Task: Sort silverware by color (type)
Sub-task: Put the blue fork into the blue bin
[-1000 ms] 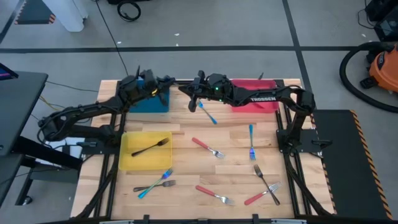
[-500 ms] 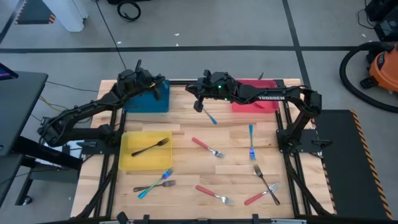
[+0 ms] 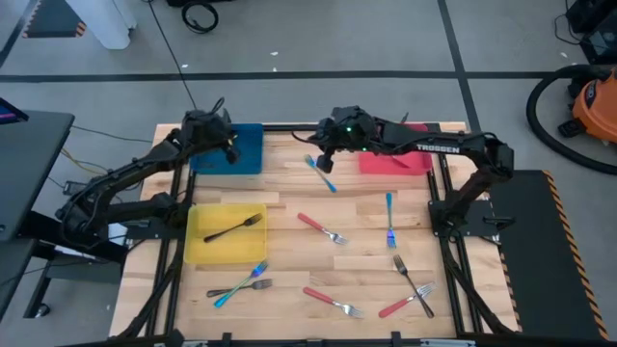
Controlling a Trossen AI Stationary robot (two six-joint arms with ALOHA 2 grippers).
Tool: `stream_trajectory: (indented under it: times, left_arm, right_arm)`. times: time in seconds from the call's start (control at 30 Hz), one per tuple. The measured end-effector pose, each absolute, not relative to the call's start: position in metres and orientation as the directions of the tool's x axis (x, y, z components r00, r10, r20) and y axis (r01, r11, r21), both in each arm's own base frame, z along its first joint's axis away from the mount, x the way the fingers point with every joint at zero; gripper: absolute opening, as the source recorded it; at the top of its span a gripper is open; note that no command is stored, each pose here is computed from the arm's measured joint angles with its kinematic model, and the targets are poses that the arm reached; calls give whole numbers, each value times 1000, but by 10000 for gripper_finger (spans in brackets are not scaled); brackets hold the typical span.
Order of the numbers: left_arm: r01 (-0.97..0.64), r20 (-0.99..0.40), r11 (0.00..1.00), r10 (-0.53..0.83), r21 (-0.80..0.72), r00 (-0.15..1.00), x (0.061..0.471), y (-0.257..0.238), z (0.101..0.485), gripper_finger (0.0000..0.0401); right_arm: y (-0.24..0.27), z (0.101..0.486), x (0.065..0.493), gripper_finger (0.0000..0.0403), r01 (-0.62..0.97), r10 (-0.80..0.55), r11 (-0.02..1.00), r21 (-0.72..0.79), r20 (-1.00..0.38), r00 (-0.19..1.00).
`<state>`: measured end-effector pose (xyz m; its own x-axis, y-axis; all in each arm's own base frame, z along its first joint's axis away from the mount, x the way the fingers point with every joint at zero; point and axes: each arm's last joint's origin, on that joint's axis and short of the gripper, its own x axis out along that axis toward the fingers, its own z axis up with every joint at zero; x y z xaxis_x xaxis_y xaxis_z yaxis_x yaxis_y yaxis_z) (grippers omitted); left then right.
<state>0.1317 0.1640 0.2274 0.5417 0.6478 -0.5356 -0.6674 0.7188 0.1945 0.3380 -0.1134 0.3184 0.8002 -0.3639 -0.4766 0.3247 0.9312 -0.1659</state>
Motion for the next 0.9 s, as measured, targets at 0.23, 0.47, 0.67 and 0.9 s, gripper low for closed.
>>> stream_trajectory:
  times: [0.23,0.47,0.67,0.9]
  left_arm:
    - [-668,-606,721,618,183,501,127,162,220,4]
    - [-730,-659,638,662,246,357,123,163,213,4]
    - [-732,-710,621,647,280,278,126,169,200,4]
    - [-716,-770,640,594,278,232,133,177,179,4]
  right_arm:
    - [-109,343,311,25,425,-495,869,-253,-458,739]
    - [-102,366,288,23,437,-502,865,-247,-414,759]
    - [-97,379,274,24,445,-506,863,-241,-384,772]
    - [-95,382,269,23,446,-505,863,-238,-389,770]
